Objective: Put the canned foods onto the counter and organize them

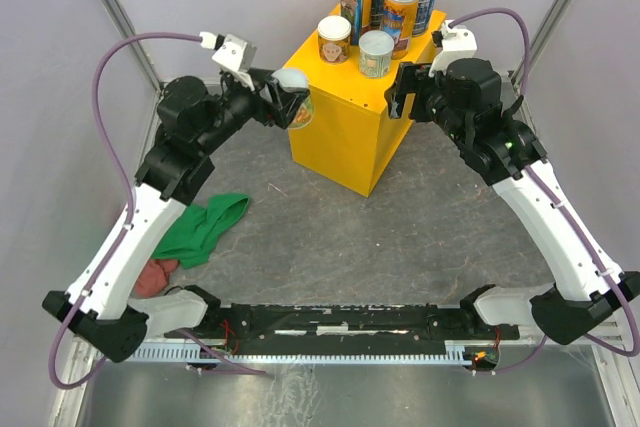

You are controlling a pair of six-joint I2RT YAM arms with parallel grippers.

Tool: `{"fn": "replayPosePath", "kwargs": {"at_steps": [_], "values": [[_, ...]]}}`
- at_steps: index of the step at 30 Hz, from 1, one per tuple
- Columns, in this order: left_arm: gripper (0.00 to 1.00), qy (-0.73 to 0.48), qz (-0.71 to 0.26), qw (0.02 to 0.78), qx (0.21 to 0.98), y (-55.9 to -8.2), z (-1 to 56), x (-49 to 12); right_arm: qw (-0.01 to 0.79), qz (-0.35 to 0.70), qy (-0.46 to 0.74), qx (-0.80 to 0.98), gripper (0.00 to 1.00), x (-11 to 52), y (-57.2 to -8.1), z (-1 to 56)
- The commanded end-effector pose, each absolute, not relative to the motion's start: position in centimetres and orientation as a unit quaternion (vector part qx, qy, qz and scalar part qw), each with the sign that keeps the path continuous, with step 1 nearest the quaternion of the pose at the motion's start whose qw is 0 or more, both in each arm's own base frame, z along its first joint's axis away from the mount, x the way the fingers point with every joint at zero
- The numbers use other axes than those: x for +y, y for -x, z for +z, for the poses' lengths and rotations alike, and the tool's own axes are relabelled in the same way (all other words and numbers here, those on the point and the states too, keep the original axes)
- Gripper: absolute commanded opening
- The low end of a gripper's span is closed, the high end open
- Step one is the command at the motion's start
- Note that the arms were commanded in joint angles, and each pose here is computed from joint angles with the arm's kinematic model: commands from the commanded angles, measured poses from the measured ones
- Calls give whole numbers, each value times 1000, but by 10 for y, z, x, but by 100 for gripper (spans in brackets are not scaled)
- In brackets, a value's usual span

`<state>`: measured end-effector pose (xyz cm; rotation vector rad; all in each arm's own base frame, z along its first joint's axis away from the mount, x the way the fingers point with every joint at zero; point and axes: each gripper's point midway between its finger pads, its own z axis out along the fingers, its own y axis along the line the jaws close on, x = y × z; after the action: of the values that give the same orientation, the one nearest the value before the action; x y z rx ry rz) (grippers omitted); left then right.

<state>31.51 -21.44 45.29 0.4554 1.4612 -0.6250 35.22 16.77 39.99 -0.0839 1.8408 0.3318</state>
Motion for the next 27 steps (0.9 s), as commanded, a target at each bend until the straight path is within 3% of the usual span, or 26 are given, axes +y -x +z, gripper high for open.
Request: {"fn": "replayPosePath", "kwargs": {"at_steps": [1, 10, 27], "values": [[3, -236, -265, 746, 564, -310, 530, -223, 627, 156, 18, 763, 89, 164, -351, 430], [3, -252, -241, 753, 559, -338, 549, -256, 636, 167, 12, 753, 90, 167, -353, 439], [3, -256, -221, 757, 559, -380, 535, -295, 645, 168, 11, 746, 90, 166, -353, 447]]}}
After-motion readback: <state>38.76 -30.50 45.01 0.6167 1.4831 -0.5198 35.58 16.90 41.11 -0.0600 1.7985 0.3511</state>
